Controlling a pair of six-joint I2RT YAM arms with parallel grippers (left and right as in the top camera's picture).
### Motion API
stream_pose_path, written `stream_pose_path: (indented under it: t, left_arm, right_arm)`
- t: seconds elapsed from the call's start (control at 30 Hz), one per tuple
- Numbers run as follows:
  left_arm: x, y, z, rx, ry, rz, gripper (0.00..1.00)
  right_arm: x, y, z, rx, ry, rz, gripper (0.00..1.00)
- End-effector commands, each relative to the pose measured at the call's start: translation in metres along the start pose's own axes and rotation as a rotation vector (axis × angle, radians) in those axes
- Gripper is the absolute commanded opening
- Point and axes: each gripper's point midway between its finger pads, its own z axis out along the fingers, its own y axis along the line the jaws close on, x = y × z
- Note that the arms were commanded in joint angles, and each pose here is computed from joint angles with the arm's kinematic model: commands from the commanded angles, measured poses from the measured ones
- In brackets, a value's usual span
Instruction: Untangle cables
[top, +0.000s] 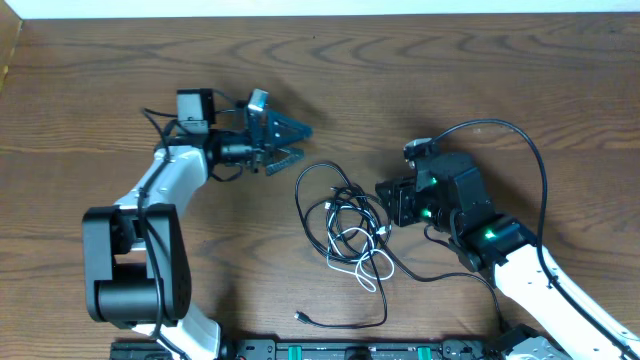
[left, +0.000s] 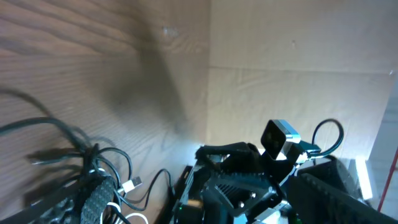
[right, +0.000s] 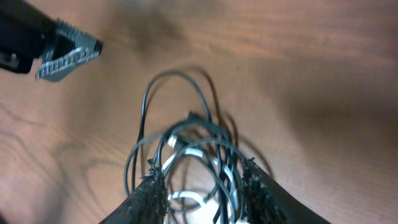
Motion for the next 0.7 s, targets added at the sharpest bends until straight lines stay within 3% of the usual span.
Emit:
stream_pose_path:
  t: [0.0,0.2,0.27,0.37,0.57,0.67]
  left_arm:
    - [0.006,0.009,0.02,-0.062,0.025,0.052,0.96]
    - [0.009,0.046,0.045,-0.314,-0.013,0.034,0.96]
    - [0.009,0.054,0.046,-0.365,-0.025,0.02,0.96]
    - [0.011,0.056,0.046,-0.375,-0.021,0.013,0.96]
    - [0.012,0.057,0.046,-0.377,-0.019,0.009,0.96]
    - [0.013,0.057,0.046,-0.379,-0.017,0.004,0.96]
  right_arm:
    - [0.015,-0.002,-0.001,0.011,0.066,0.035,0.4]
    - [0.072,-0.015,0.011,0.059,0.283,0.05,0.4]
    - [0.078,-0.013,0.019,0.061,0.302,0.032,0.47]
    - [0.086,-0.021,0.032,0.116,0.317,0.001,0.53]
    - [0.099,-0.022,0.06,0.116,0.365,-0.064,0.47]
    - [0.091,-0.023,0.061,0.137,0.345,-0.068,0.51]
